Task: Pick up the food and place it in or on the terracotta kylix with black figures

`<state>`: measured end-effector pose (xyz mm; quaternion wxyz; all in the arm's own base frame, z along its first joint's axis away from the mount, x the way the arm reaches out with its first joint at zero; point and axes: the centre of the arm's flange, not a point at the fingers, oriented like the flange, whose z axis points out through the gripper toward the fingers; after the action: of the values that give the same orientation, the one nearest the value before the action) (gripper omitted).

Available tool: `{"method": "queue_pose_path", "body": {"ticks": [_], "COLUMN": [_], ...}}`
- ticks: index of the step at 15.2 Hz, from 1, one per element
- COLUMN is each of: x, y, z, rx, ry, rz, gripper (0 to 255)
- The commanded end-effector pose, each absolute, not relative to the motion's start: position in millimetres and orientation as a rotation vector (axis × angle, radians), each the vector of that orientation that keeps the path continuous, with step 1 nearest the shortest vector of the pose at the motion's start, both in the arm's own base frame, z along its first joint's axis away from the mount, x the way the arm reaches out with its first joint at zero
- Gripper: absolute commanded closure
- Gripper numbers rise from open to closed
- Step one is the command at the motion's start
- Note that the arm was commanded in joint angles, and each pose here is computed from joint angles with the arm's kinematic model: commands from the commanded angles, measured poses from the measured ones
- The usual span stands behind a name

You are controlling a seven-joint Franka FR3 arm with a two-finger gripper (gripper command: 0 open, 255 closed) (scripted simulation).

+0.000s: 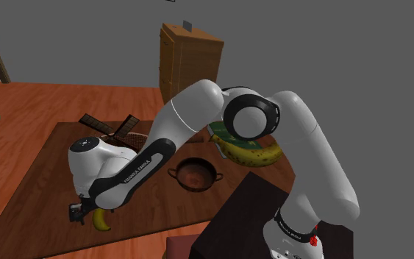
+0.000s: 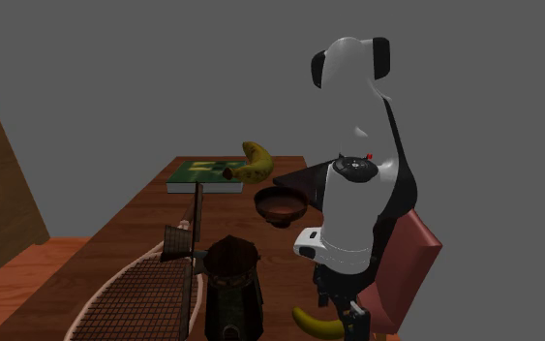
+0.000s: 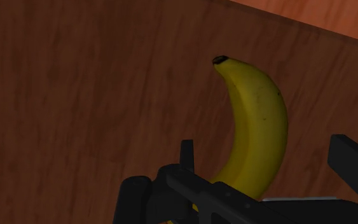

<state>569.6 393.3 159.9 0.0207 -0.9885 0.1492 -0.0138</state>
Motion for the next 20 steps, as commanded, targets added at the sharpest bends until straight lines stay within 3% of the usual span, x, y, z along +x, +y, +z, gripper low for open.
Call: {"method": "queue_pose_path", "body": {"ticks": [1, 3, 4, 13, 20], "x": [570, 570, 570, 570, 570], "y": [393, 393, 393, 393, 393], "z": [160, 160, 160, 160, 197], "rx": [-3.065, -3.065, -3.065, -3.065, -3.065], "ry": [0.463, 0.463, 0.463, 0.463, 0.463], "rz": [-0.043, -0.043, -0.043, -0.043, -0.043], "gripper": [0, 0, 255, 255, 255]}}
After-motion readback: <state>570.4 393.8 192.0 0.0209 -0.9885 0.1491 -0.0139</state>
